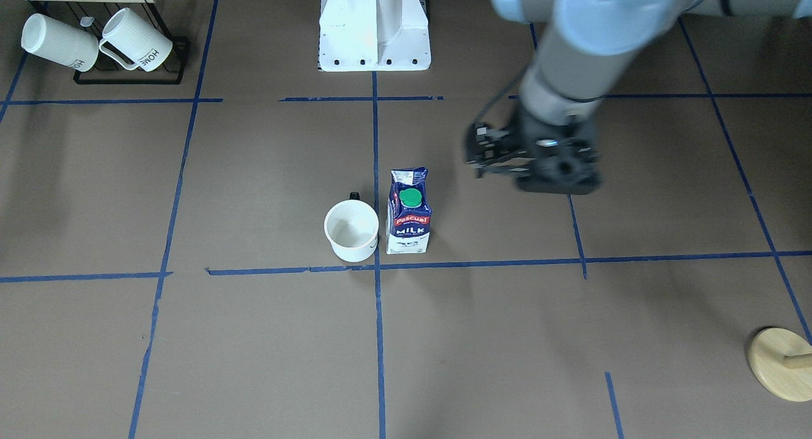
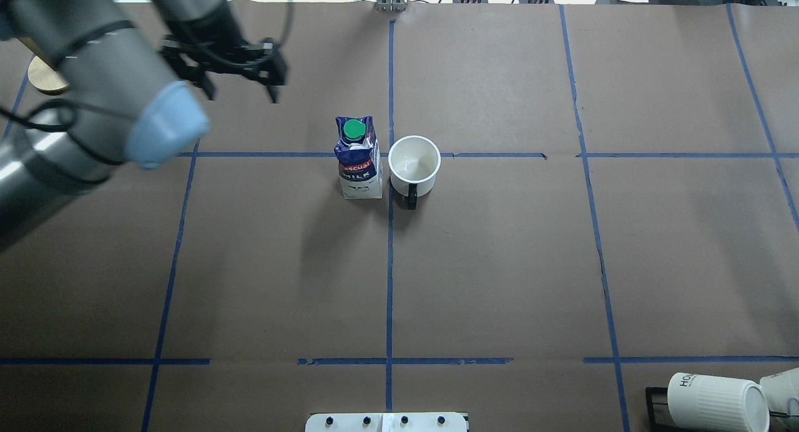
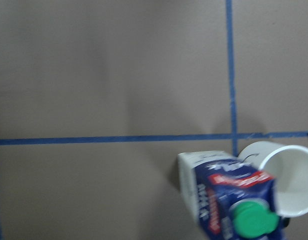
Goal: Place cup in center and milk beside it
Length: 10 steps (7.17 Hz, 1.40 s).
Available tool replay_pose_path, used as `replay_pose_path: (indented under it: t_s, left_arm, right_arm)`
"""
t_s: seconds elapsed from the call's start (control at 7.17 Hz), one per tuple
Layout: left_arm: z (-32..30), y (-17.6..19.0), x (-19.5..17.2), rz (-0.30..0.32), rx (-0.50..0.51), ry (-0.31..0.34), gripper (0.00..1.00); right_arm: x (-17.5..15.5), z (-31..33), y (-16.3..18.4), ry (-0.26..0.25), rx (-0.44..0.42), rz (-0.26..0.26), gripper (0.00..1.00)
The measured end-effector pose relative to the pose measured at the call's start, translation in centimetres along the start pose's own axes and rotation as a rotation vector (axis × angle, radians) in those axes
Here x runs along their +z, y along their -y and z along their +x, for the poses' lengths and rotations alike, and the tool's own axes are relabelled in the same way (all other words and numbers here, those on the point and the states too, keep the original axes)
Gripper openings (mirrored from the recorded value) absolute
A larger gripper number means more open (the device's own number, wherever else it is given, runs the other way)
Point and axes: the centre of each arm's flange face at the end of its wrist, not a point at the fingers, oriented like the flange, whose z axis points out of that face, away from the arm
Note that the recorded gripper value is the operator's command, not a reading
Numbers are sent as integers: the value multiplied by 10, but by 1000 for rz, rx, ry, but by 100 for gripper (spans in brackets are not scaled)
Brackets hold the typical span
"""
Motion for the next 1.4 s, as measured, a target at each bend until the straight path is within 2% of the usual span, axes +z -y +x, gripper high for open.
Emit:
replay_pose_path:
  t_s: [0.14, 0.42, 0.7, 1.12, 1.4]
  left_arm:
    - [-77, -4, -7, -1, 59, 16, 100]
    - [-249, -28, -8, -42, 158, 26, 100]
    - [-398, -83, -7, -66, 162, 33, 100]
    - [-508, -143, 40, -66, 138, 31, 100]
    - [-545, -178, 60, -63, 70, 6, 100]
  right_arm:
    - [0, 0, 0, 0, 9, 0, 100]
    - [-1, -1, 0, 1, 54, 1, 100]
    - [-1, -2, 1, 2, 81, 3, 100]
    - [-1, -2, 1, 1, 86, 2, 100]
    - [-1, -2, 1, 1, 89, 2, 100]
